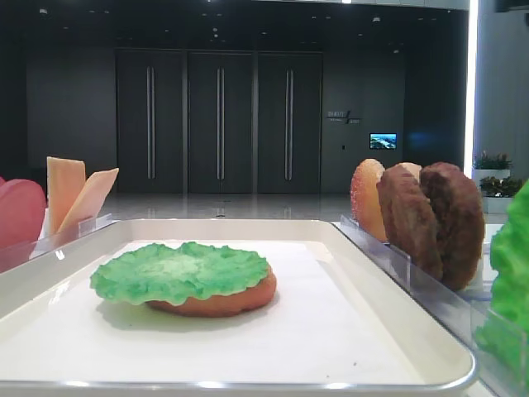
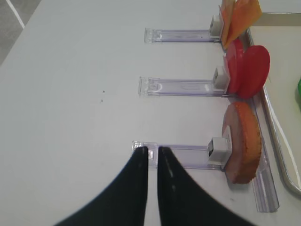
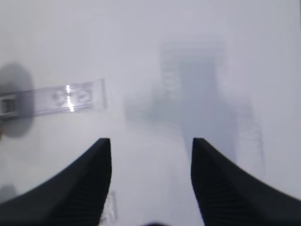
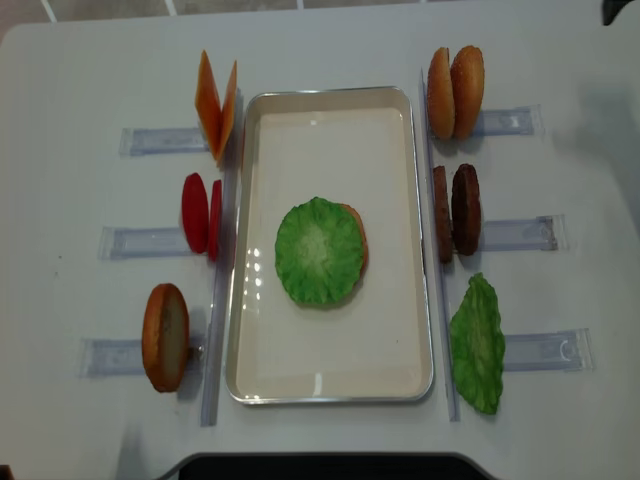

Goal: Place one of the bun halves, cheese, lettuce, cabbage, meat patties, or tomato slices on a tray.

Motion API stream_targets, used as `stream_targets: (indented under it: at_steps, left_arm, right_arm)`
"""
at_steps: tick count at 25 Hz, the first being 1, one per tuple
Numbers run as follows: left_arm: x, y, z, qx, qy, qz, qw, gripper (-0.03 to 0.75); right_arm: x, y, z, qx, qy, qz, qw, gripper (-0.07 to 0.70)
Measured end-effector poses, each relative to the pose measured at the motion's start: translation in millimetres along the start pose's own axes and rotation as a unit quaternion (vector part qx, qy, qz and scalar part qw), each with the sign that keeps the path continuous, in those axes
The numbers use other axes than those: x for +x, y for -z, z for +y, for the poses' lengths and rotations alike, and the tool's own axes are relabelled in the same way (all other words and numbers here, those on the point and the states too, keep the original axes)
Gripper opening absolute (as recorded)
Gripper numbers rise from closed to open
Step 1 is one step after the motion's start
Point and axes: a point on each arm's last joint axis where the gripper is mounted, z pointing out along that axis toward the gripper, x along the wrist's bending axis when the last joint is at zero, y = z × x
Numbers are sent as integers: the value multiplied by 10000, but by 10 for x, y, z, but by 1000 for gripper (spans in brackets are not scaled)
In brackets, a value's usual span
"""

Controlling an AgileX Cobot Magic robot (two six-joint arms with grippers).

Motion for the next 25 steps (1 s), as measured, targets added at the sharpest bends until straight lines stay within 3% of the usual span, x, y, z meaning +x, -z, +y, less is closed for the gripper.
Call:
stream_targets:
  at_steps: [4, 6, 12, 18, 25]
  left_arm:
    - [0, 0, 0, 0, 0, 0, 10000, 37]
    - [0, 0, 0, 0, 0, 0, 10000, 23]
    - [0, 0, 0, 0, 0, 0, 10000, 0]
    - [0, 0, 0, 0, 0, 0, 10000, -1]
    - [0, 0, 0, 0, 0, 0, 10000, -1]
  right_arm:
    - [-501, 109, -35, -107, -547, -206, 9982, 366]
    - [-609, 170, -89, -136, -632, -158, 9978, 365]
    - [-511, 329, -510, 25, -530, 61, 9986, 364]
    - [-353, 491, -1493, 344, -154, 127, 9992, 363]
    - [-260, 651, -2482, -102, -72, 104, 9999, 363]
